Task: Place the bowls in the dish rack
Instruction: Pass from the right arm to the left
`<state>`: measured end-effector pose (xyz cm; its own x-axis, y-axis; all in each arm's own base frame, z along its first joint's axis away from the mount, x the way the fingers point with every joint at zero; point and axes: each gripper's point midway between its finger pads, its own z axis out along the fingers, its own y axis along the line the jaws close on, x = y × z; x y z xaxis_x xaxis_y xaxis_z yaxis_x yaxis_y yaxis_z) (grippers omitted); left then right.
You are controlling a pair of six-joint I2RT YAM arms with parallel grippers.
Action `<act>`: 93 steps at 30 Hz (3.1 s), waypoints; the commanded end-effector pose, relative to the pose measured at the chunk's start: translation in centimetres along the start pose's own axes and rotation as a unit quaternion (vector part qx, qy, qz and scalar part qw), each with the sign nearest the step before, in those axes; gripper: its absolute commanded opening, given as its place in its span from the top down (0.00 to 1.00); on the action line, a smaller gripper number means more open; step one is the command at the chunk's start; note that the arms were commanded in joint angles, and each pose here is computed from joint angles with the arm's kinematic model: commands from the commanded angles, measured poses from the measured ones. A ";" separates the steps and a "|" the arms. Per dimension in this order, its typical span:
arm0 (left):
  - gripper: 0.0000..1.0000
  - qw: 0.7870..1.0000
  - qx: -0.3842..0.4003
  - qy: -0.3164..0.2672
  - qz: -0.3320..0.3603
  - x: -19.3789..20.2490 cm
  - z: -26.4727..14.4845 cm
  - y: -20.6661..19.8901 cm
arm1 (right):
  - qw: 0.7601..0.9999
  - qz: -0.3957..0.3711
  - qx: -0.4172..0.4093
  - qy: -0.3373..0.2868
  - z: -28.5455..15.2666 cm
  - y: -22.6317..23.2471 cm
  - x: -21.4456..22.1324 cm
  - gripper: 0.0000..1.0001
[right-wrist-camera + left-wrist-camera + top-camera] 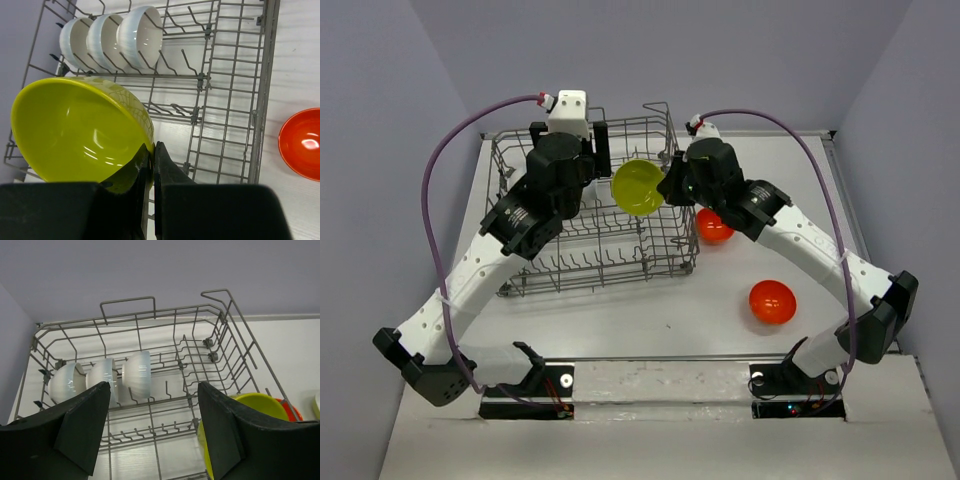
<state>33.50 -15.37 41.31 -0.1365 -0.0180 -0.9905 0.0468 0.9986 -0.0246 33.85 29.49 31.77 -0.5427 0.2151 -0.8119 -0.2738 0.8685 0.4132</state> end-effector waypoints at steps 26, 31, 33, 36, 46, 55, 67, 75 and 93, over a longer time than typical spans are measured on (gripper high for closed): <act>0.25 0.977 0.149 0.148 -0.039 8.1 -1.5 -5.7 | 0.995 -0.014 0.005 -0.096 -1.4 2.0 -4.1 0.99; 0.28 0.977 0.147 0.148 -0.038 8.6 -1.1 -5.7 | 0.996 -0.011 0.001 -0.093 -1.4 2.1 -3.9 0.99; 0.29 0.978 0.143 0.148 -0.039 8.7 -0.9 -5.6 | 0.996 -0.011 0.000 -0.093 -1.4 2.1 -3.9 0.99; 0.32 0.980 0.136 0.142 -0.041 8.6 -0.6 -5.4 | 0.996 -0.012 -0.004 -0.089 -1.4 2.5 -3.5 0.99; 0.48 0.982 0.121 0.139 -0.035 8.9 0.3 -5.2 | 0.996 -0.011 -0.002 -0.088 -1.3 2.4 -3.4 0.99; 0.60 0.984 0.106 0.139 -0.026 9.3 0.7 -4.7 | 0.996 -0.015 -0.007 -0.084 -1.1 2.9 -3.2 0.99; 0.86 0.987 0.098 0.129 -0.024 8.8 1.0 -4.5 | 0.997 -0.016 -0.002 -0.081 -0.8 2.7 -2.9 0.99; 1.00 0.988 0.097 0.116 -0.026 8.1 0.8 -4.2 | 0.997 -0.021 -0.004 -0.076 -0.6 3.0 -2.5 0.99; 1.00 0.994 0.064 0.079 -0.033 6.2 0.3 -2.3 | 0.995 -0.035 0.014 -0.094 -2.3 2.9 -4.9 0.52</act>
<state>32.57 -19.09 33.08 -0.3775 -0.0134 -0.9259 0.2040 0.9741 -0.0973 33.73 30.73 34.23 -0.4335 0.1915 -0.8806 -0.2888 0.8961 0.3371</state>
